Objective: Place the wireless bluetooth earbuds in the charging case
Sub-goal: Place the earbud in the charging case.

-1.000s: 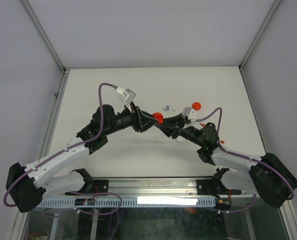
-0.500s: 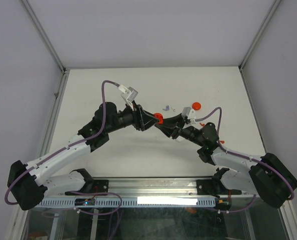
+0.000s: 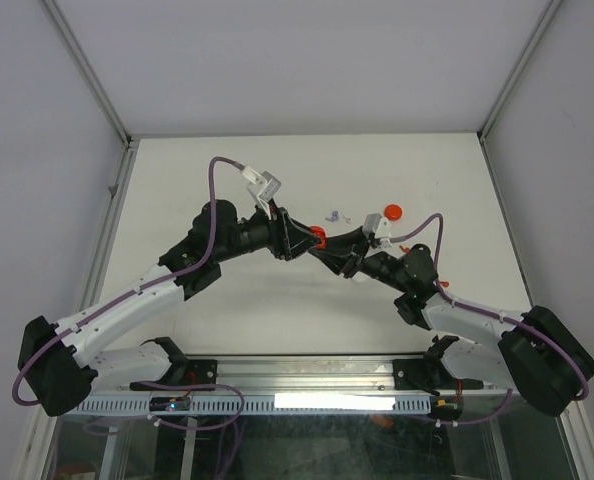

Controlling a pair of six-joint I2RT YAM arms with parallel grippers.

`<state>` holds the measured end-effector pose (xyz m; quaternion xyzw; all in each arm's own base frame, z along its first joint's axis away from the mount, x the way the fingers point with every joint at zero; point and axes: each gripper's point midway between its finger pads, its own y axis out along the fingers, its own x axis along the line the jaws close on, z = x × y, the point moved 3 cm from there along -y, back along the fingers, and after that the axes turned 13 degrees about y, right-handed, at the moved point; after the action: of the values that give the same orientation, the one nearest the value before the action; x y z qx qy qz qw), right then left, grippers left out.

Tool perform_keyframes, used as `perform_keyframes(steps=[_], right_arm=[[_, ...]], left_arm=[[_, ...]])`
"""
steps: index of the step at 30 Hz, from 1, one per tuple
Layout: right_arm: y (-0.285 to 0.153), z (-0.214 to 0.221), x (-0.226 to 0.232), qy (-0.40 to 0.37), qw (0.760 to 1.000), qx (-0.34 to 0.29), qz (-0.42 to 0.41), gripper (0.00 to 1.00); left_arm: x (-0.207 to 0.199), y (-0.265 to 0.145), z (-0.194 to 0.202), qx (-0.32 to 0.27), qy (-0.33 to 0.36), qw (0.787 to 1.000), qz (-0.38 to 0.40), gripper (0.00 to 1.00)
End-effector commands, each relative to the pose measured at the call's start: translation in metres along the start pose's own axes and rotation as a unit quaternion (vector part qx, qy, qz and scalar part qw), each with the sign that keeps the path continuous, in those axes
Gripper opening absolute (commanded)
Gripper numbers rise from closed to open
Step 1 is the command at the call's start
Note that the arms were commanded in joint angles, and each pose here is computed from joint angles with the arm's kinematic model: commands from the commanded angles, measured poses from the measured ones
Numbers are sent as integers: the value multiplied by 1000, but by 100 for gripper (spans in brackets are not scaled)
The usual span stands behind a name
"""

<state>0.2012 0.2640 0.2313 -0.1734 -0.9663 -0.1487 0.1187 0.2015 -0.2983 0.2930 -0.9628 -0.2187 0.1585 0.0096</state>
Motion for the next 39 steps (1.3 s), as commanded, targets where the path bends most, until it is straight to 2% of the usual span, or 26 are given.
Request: perform_keyframes(steps=[1, 9, 16, 29, 39], right_arm=[[9, -33, 13, -27, 998, -46, -30, 0], [10, -33, 18, -26, 998, -39, -47, 0], [11, -36, 25, -25, 997, -35, -68, 0], [13, -37, 30, -18, 996, -31, -82, 0], [13, -39, 28, -16, 996, -35, -74, 0]], left_arm=[[-19, 0, -17, -14, 30, 998, 55, 45], [-20, 0, -13, -10, 59, 996, 65, 43], [-19, 0, -10, -10, 78, 994, 71, 46], [-23, -3, -11, -18, 102, 991, 86, 57], [-19, -7, -18, -33, 97, 993, 59, 62]])
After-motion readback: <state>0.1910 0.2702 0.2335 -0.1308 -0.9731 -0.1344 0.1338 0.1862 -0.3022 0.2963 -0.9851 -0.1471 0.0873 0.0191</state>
